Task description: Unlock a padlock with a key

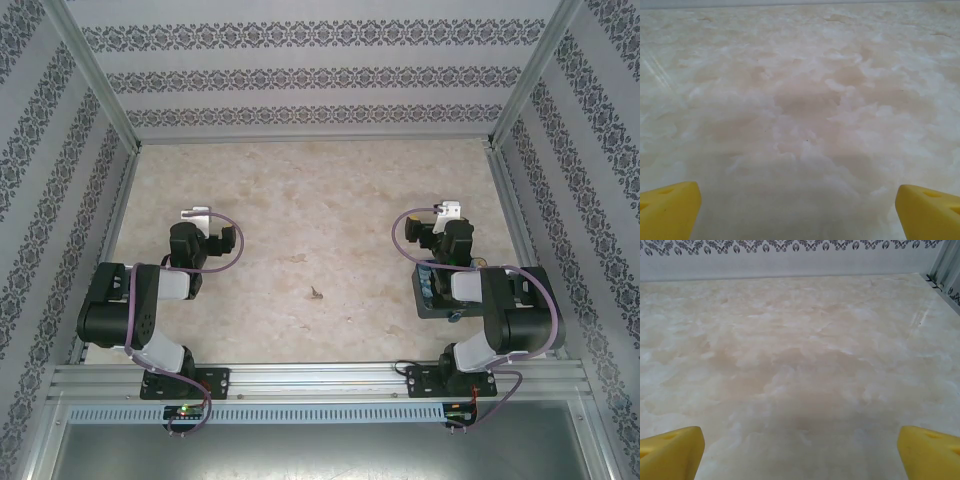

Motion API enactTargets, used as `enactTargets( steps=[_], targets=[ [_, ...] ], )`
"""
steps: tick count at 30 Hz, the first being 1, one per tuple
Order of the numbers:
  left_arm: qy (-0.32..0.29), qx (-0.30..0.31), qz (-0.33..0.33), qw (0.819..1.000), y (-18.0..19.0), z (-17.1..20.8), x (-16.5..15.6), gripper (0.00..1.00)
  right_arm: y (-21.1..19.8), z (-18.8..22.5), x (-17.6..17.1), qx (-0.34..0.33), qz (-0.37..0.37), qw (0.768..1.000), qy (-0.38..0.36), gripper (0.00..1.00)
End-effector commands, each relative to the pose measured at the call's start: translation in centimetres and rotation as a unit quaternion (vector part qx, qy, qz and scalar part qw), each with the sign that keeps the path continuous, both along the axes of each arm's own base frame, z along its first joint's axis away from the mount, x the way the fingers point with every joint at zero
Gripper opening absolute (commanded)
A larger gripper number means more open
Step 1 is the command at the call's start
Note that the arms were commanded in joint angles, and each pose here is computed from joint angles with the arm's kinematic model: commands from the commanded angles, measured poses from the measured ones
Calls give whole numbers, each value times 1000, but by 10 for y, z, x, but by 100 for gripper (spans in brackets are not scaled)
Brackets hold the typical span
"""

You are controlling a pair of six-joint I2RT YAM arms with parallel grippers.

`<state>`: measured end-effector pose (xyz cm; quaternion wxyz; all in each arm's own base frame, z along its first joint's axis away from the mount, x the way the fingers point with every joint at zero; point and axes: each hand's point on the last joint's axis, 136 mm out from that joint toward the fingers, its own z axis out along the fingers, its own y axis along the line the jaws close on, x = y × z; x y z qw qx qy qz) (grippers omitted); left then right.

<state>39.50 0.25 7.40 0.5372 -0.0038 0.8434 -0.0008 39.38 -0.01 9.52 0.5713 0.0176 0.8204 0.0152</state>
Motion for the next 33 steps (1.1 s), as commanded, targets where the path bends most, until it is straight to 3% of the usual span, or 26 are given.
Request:
enactTargets(
  steps=[1, 23, 33],
  targets=[
    [-14, 0, 5, 1000, 4, 8, 4, 99, 2, 11, 4, -7, 5, 1000, -19, 98],
    [-14, 0, 5, 1000, 4, 11, 6, 100, 2, 12, 3, 5, 9, 1000, -22, 98],
    [-8, -2, 9, 1000, 5, 31, 3, 100, -15, 37, -8, 10, -38, 998, -42, 98]
  ],
)
